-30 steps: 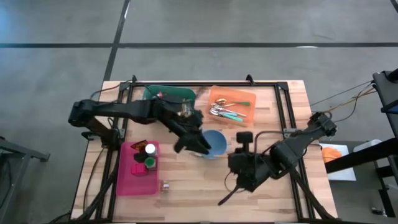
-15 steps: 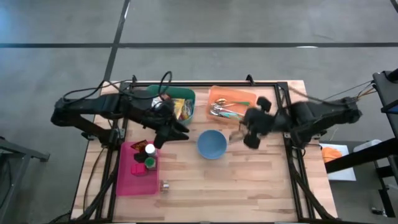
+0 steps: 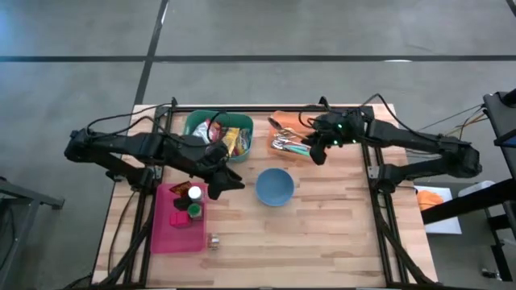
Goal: Pick & Place Food Item
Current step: Put the yellow spoon into the orange bin
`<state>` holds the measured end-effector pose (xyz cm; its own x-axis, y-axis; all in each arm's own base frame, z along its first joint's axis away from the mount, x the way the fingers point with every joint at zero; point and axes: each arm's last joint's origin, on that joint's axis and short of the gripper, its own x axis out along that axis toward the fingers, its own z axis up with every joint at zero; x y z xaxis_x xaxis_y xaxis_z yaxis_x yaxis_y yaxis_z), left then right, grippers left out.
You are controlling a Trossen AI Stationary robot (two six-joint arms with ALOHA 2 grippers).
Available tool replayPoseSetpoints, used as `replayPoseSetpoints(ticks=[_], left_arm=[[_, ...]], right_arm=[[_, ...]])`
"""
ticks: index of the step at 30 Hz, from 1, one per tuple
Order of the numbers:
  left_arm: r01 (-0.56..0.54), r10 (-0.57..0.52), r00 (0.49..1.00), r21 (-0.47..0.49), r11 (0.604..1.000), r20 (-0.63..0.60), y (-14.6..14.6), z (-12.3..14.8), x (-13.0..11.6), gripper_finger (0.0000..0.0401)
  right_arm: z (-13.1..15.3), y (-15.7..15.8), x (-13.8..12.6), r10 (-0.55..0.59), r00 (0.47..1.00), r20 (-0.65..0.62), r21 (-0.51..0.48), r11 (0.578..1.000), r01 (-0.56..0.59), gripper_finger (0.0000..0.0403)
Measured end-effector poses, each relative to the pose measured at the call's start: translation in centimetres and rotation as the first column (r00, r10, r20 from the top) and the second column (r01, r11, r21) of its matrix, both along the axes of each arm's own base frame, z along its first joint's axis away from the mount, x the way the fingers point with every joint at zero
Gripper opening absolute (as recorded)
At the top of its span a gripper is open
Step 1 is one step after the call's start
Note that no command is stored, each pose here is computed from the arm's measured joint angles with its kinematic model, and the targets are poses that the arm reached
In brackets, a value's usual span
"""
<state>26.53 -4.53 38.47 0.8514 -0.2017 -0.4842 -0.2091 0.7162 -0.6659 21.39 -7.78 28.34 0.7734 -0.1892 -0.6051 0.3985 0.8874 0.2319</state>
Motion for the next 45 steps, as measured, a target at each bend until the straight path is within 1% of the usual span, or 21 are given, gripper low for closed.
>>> replayPoseSetpoints(ticks=[2,4,7,11,17,21,23,27,29,35,40,45], left_arm=[[-0.024,0.024,1.0,-0.015,1.0,-0.013,-0.2,-0.2,0.0,0.0198],[-0.033,0.033,0.999,-0.014,0.999,-0.014,-0.5,-0.3,-0.1,0.0198],[-0.038,0.038,0.999,-0.007,0.999,-0.009,-0.6,-0.2,-0.1,0.0198],[-0.021,0.02,1.0,0.024,0.999,0.003,-0.6,-0.1,-0.2,0.0198],[0.028,-0.029,1.0,0.112,0.993,0.011,-0.5,-0.1,-0.3,0.0198],[0.039,-0.042,0.999,0.13,0.991,0.016,-0.5,-0.1,-0.3,0.0198],[0.039,-0.042,0.999,0.13,0.991,0.018,-0.5,0.0,-0.3,0.0198],[0.039,-0.042,0.999,0.128,0.991,0.021,-0.5,0.0,-0.3,0.0198],[0.038,-0.041,0.999,0.128,0.991,0.02,-0.5,0.0,-0.3,0.0198],[0.029,-0.032,0.999,0.129,0.991,0.021,-0.5,0.0,-0.3,0.0198],[0.021,-0.024,0.999,0.135,0.991,0.022,-0.4,0.0,-0.3,0.0198],[0.017,-0.021,1.0,0.135,0.991,0.022,-0.3,0.0,-0.3,0.0198]], right_arm=[[-1.5,-1.2,0.1,-0.012,0.999,-0.05,0.026,1.0,0.013,0.0022],[-2.8,-2.2,0.2,-0.044,0.994,-0.102,0.05,0.998,0.05,0.0022],[-4.3,-3.5,0.5,-0.064,0.985,-0.162,0.058,0.996,0.074,0.0022],[-6.4,-4.9,1.1,-0.035,0.969,-0.246,0.055,0.997,0.05,0.0022],[-10.0,-6.6,1.7,-0.022,0.932,-0.361,0.122,0.99,0.07,0.0022],[-11.6,-7.0,2.2,0.005,0.92,-0.391,0.151,0.987,0.059,0.0022],[-12.1,-7.0,2.4,0.039,0.917,-0.396,0.172,0.985,0.033,0.0022],[-12.7,-7.0,2.5,0.05,0.909,-0.414,0.181,0.983,0.029,0.0022],[-12.9,-7.1,2.5,0.057,0.905,-0.421,0.181,0.983,0.023,0.0029],[-13.0,-7.0,2.5,0.075,0.899,-0.431,0.177,0.984,0.002,0.0073],[-12.9,-7.0,2.4,0.08,0.899,-0.432,0.174,0.985,-0.003,0.0099],[-13.0,-7.0,2.4,0.054,0.894,-0.444,0.165,0.986,0.023,0.0136]])
